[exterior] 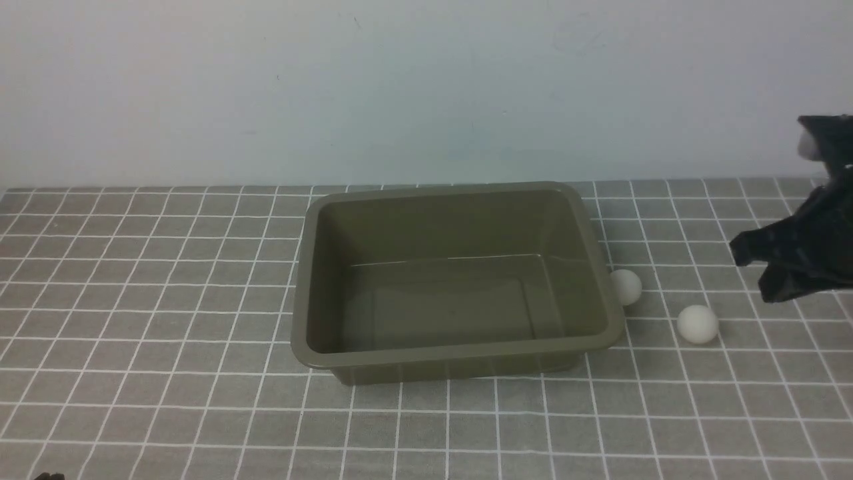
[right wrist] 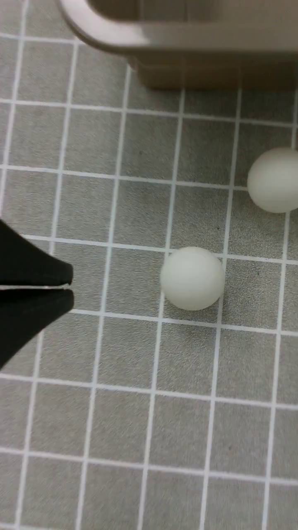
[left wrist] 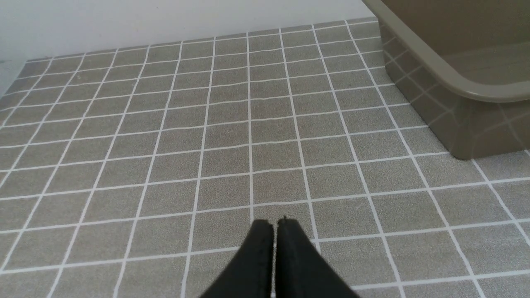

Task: Put the table tennis balls into the box on the grey coffee tablecloth.
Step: 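Reach for and grasp a ping pong ball on the table, then release the ping pong ball into the bin and lift the gripper away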

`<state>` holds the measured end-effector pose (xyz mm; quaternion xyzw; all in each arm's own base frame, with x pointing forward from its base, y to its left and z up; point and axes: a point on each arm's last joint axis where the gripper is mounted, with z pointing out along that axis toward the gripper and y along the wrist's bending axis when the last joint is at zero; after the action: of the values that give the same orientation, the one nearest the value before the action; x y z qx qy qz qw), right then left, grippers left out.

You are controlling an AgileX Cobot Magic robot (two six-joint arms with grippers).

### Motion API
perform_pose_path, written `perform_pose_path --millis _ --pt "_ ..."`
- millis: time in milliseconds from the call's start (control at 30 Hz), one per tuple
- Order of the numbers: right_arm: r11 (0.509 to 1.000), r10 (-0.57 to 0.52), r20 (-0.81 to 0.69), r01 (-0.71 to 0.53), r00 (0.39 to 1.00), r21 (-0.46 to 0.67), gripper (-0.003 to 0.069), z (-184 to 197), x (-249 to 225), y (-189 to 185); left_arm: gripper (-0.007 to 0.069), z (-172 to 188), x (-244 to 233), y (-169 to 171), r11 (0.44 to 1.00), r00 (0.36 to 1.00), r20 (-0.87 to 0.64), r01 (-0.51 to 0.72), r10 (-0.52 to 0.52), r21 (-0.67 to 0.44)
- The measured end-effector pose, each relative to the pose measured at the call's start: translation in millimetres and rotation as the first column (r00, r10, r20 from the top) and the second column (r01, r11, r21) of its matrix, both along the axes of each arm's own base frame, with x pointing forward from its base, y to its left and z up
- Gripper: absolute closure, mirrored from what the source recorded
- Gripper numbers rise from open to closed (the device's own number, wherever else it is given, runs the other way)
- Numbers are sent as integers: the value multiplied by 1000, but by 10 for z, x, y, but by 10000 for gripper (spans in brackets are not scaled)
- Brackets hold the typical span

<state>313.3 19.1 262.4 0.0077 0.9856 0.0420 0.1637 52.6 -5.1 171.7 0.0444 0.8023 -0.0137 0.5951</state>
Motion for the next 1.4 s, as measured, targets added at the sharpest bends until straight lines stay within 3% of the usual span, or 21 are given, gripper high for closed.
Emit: perform_pose_path --millis 167,400,500,600,700,833,1033,1200,1300,1400 --pt "999 -13 -51 15 999 50 487 -260 326 55 630 0 0 0 1000 1000 0 0 0 0" --pt "999 -19 -28 20 999 47 120 -569 649 63 630 0 0 0 1000 1000 0 0 0 -1" --pt "999 -21 -62 24 998 42 49 -779 732 64 630 0 0 0 1000 1000 0 0 0 -1" --pt "999 -29 -114 33 993 35 43 -1009 770 60 630 0 0 0 1000 1000 0 0 0 -1" --pt "999 -28 -144 33 989 30 107 -1147 786 59 630 0 0 0 1000 1000 0 0 0 -1" --pt "999 -14 -163 19 987 28 319 -1138 813 62 630 0 0 0 1000 1000 0 0 0 -1" --pt "995 62 -161 -47 985 91 302 -554 761 214 630 0 0 0 1000 1000 0 0 0 -1" --pt "961 207 1 -204 978 188 302 22 579 749 630 0 0 0 1000 1000 0 0 0 -1" --pt "921 333 94 -345 938 183 302 59 522 1176 630 0 0 -1 1000 1000 0 1 -1 -1" --pt "902 380 98 -392 920 180 295 -59 537 1416 630 0 0 -1 1000 1000 0 1 -1 -1"
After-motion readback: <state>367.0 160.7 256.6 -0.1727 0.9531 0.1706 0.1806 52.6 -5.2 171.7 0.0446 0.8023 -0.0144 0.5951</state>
